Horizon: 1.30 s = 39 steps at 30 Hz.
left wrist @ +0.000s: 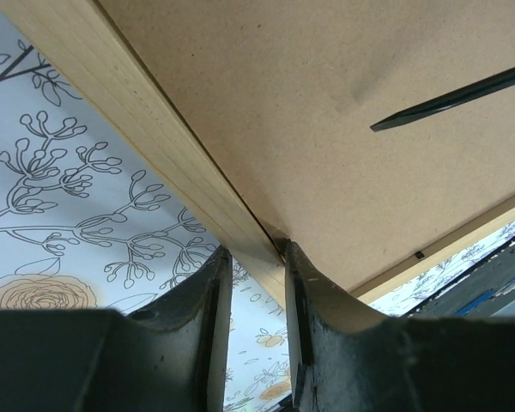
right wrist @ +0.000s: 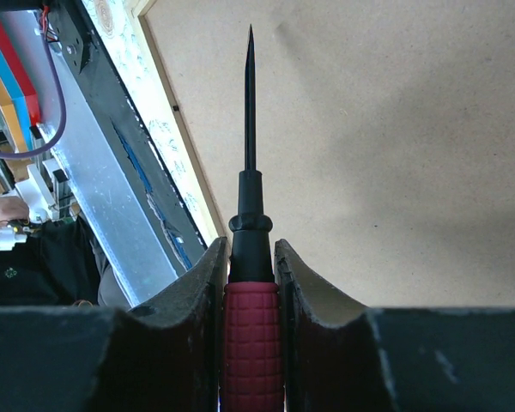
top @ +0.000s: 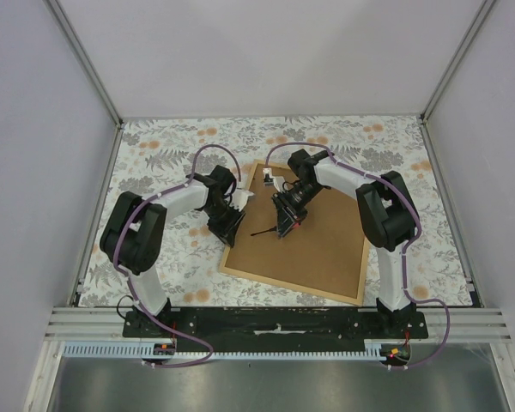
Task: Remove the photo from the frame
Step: Adjust the photo frame item on the photo frame, then release the photo frame item from the photo frame.
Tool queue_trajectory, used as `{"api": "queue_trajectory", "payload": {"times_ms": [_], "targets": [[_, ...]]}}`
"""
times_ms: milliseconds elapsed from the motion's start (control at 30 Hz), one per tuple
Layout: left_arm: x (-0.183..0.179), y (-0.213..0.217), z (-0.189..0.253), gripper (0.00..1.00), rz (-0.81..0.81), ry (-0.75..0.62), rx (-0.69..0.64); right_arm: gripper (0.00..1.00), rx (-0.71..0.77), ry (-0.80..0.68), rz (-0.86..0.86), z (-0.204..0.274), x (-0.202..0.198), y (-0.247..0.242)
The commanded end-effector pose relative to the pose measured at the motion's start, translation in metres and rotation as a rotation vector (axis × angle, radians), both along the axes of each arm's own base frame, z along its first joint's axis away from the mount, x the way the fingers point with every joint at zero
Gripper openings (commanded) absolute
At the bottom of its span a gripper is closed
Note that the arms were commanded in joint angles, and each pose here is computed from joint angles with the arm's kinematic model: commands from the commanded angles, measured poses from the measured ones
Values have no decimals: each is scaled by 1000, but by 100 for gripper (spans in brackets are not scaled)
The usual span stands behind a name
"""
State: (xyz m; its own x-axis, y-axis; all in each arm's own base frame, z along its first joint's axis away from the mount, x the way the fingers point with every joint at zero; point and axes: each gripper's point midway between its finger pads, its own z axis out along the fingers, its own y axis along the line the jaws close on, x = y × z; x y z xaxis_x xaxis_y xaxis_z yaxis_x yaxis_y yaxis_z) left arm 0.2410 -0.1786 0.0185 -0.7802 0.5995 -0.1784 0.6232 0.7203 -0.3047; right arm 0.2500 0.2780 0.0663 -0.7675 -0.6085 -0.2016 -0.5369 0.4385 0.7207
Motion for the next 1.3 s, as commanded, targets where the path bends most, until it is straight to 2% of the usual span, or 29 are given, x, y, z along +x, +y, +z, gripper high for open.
{"api": "queue_trajectory", "payload": {"times_ms": [0,300,367,400,467,500,533,667,800,967,1133,1267], "targets": [[-2,-5,8,2,15,-2,-56,0,90,-54,-5,30,10,12],[-8,-24,29,4,-9,32,-182,0,105,-95,-18,36,30,21],[-3,-24,34,30,-9,25,-184,0,98,-108,-29,35,39,24],[3,-23,37,46,-7,13,-188,0,94,-114,-36,35,44,25],[16,-22,44,68,-7,-6,-198,0,70,-126,-53,29,54,26],[24,-23,48,74,-7,-18,-204,0,72,-128,-58,28,58,27],[33,-22,51,76,-6,-31,-211,0,65,-126,-66,25,62,27],[80,-17,61,79,25,-120,-211,0,51,-110,-98,16,75,25],[108,-17,44,79,56,-168,-181,0,37,-93,-112,7,76,18],[117,-26,23,76,84,-135,-204,0,22,-67,-100,-6,69,12],[116,-29,17,63,98,-131,-222,0,15,-68,-88,-12,68,11],[113,-29,16,59,119,-134,-233,0,42,9,-68,-12,60,16]]}}
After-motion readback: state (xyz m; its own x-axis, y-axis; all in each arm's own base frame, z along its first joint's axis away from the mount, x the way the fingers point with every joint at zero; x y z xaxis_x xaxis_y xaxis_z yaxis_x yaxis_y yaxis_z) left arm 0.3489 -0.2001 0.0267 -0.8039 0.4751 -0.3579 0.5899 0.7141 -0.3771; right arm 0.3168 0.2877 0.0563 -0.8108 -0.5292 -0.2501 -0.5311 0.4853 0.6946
